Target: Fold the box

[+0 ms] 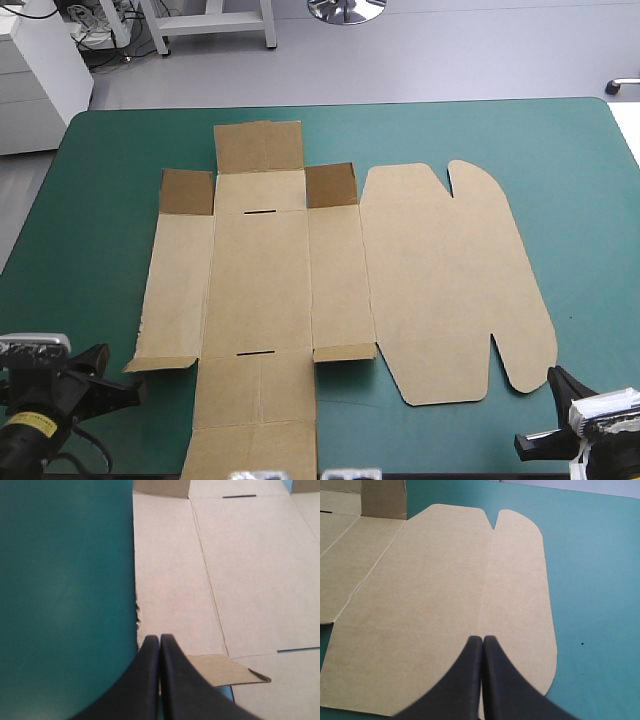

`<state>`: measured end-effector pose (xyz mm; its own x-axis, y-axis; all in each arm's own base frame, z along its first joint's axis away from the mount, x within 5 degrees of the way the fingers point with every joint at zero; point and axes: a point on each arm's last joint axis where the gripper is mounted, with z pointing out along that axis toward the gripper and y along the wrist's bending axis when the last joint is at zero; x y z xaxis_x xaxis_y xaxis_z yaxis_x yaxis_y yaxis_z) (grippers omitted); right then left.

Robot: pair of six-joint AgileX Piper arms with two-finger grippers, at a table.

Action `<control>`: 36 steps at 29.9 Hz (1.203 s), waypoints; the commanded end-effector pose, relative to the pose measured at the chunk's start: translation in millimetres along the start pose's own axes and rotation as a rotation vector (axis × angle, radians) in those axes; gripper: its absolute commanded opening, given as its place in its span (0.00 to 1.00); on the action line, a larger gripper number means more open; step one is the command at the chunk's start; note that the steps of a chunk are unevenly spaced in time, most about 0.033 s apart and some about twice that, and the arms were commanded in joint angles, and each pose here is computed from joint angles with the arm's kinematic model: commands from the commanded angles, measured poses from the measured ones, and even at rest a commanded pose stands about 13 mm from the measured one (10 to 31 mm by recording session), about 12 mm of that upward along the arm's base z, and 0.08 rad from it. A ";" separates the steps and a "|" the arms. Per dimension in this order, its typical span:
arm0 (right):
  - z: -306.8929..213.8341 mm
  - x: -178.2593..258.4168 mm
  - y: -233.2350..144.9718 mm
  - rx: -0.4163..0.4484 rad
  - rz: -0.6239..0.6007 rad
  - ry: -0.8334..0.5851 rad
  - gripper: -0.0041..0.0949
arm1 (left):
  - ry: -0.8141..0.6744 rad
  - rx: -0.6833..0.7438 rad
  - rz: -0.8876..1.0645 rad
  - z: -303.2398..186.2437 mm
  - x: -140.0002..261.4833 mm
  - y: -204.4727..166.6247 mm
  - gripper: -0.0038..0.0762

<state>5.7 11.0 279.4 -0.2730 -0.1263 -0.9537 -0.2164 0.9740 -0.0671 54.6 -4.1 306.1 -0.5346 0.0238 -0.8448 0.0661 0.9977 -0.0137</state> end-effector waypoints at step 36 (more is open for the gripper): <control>-9.1 -9.6 -0.4 0.013 -0.008 -0.115 0.02 | 0.493 0.328 -0.386 181.1 -82.4 77.0 0.06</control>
<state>5.7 11.0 279.4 -0.2730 -0.1263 -0.9537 -0.2164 0.9740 -0.0671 250.4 51.7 260.4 -0.9038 -0.1726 -0.3915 0.0445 0.8722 -0.4871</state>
